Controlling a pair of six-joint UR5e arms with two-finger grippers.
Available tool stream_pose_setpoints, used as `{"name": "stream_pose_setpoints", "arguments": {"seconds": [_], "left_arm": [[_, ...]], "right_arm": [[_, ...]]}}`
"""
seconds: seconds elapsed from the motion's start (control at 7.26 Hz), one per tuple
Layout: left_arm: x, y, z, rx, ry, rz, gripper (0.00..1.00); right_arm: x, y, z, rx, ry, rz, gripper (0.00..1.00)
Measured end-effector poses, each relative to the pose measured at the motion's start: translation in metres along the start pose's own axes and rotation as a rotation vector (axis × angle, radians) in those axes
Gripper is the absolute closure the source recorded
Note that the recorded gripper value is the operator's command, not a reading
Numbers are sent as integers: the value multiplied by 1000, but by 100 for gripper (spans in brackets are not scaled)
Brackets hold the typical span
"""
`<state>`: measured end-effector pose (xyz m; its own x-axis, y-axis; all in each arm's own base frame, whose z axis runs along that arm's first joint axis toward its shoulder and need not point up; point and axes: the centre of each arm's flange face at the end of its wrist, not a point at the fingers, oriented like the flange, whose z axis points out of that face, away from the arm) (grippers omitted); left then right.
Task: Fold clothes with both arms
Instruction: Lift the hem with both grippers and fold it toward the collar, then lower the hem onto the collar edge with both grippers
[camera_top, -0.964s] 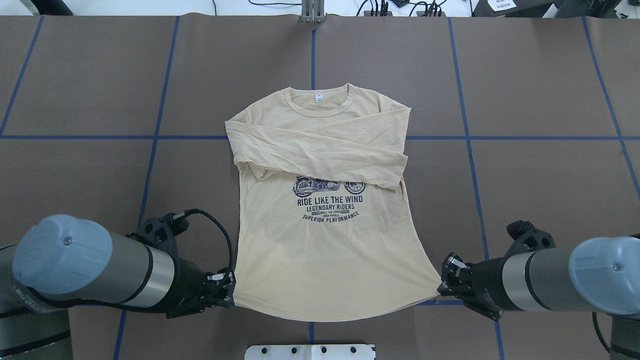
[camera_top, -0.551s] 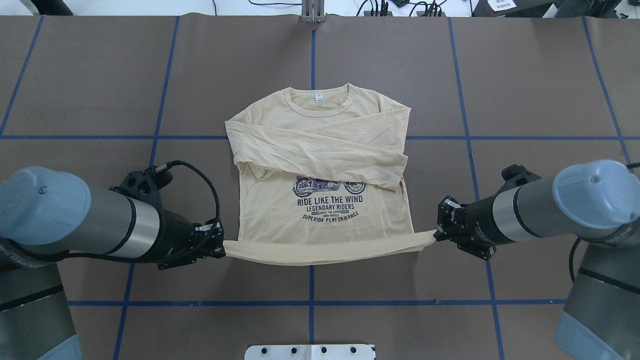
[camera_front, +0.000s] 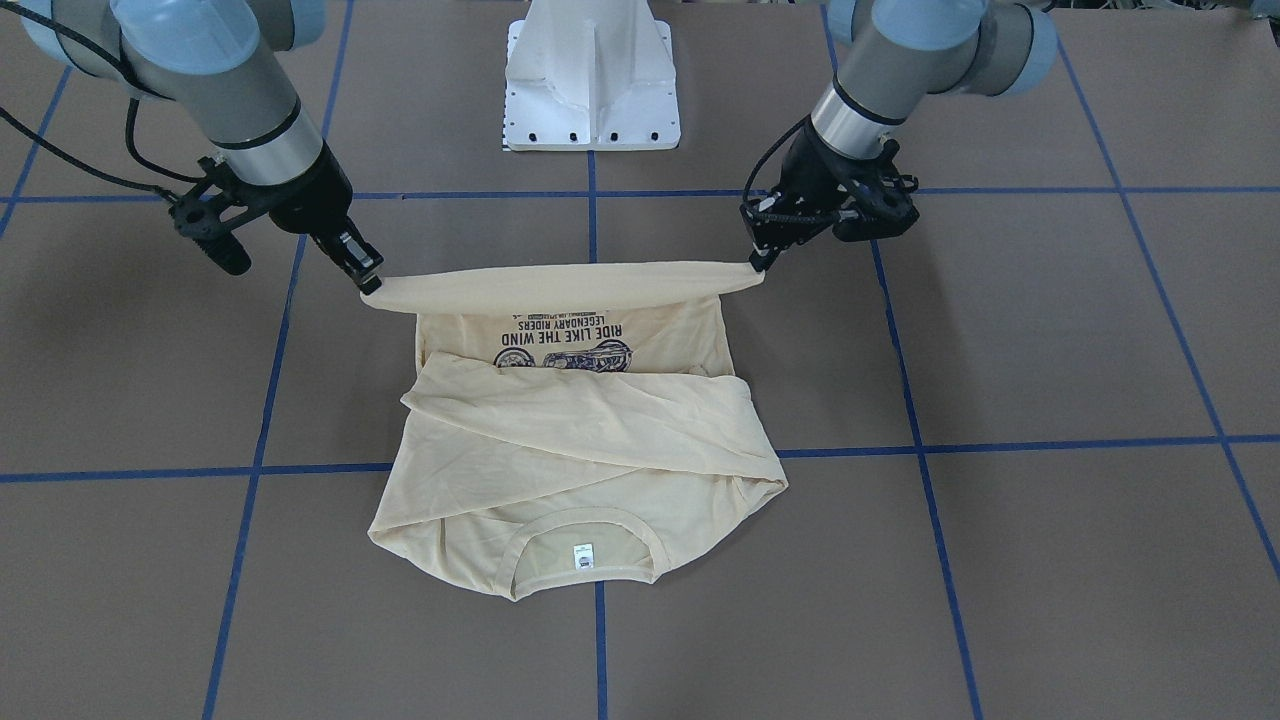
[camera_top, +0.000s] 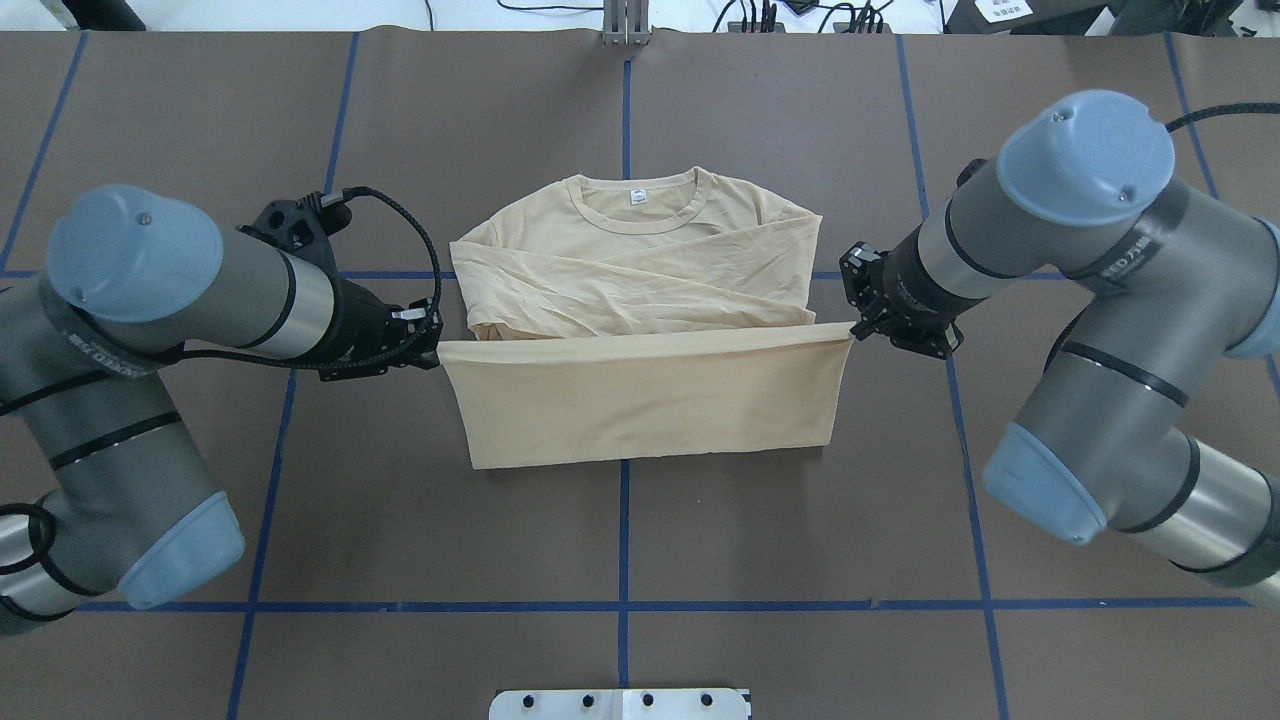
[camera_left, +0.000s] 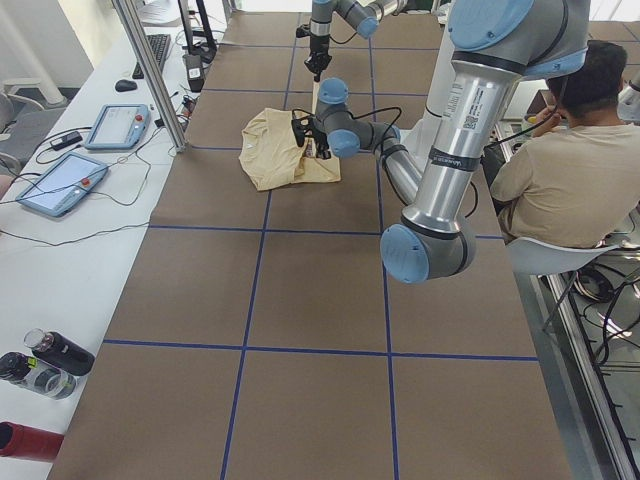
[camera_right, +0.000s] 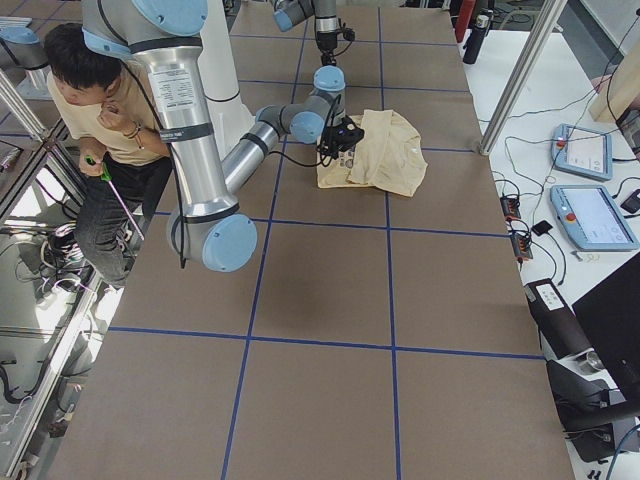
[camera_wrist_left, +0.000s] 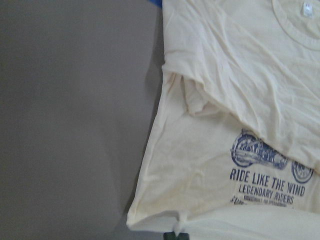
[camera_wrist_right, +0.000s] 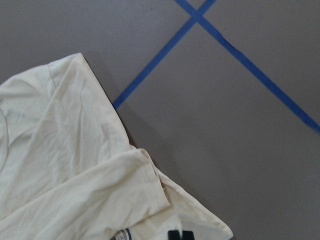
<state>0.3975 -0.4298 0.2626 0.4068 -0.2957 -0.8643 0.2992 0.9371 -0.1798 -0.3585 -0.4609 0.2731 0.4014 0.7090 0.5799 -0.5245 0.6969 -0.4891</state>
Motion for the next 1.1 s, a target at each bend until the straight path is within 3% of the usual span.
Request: {"name": "stream_pose_setpoints", "arguments": {"seconds": [0.69,1.1], "left_arm": [[16,-71,-13,100,11,-3,100],[18,-111,32,123,20,-11,100]], "right_arm": [[-98,-79,16,90,34,-46,100],[-136,-100,47,104,87,-80,100]]}}
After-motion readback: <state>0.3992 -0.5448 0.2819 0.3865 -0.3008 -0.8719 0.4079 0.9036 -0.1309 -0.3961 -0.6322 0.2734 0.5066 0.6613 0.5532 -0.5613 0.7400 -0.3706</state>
